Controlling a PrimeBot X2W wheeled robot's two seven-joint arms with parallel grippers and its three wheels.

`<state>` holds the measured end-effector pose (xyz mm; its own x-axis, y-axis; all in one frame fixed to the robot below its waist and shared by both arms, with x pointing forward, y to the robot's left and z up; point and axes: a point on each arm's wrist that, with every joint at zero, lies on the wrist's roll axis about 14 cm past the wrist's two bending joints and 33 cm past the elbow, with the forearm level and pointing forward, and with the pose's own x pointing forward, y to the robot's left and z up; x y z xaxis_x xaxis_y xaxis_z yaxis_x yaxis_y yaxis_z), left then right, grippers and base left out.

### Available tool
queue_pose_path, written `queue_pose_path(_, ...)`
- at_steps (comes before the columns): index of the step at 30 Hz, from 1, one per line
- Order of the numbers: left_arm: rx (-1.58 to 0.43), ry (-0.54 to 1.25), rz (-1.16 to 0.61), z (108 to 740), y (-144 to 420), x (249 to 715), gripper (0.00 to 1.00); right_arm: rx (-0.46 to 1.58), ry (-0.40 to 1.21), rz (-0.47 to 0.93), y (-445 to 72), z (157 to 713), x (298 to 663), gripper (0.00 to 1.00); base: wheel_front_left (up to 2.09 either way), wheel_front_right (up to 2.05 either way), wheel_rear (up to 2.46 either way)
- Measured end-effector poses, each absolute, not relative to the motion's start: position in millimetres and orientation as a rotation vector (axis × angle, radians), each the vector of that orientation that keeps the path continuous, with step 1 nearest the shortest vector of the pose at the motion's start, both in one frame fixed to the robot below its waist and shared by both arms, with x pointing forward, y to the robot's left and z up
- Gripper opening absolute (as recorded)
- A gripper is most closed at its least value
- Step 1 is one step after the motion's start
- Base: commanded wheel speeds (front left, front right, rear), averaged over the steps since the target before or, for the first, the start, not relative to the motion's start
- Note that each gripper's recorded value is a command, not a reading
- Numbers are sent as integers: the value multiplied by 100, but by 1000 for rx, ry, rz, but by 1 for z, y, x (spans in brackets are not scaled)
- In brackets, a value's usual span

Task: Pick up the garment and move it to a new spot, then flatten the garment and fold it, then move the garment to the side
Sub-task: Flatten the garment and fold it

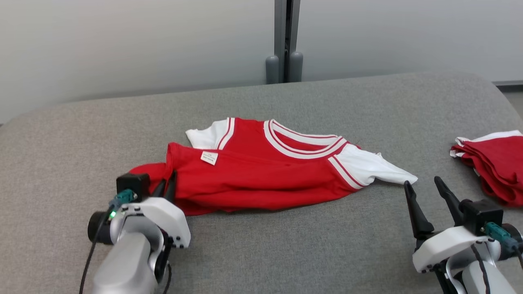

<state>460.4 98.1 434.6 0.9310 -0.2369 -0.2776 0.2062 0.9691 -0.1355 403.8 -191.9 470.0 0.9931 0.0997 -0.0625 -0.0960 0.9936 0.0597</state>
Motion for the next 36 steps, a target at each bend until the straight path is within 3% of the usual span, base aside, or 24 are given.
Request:
queue_pose_path(10,-142,413,-149,380,115,372,0,84,60,121,-177,471,383,100,0,0,0)
queue_pose_path(11,-146,418,-134,378,117,370,41,84,64,122,-176,469,382,100,0,0,0)
queue_pose_path(12,-150,426,-121,375,120,367,96,84,67,122,-176,468,381,100,0,0,0)
queue_pose_path(13,-156,438,-106,370,122,363,100,86,70,122,-176,467,381,100,0,0,0)
queue_pose_path(18,-168,440,-36,367,134,361,100,94,79,104,-181,464,377,100,0,0,0)
queue_pose_path(31,-96,103,-10,456,143,403,100,67,-15,74,-187,492,385,100,0,0,0)
queue_pose_path(36,-89,114,-19,450,143,394,100,58,-25,96,-176,496,385,100,0,0,0)
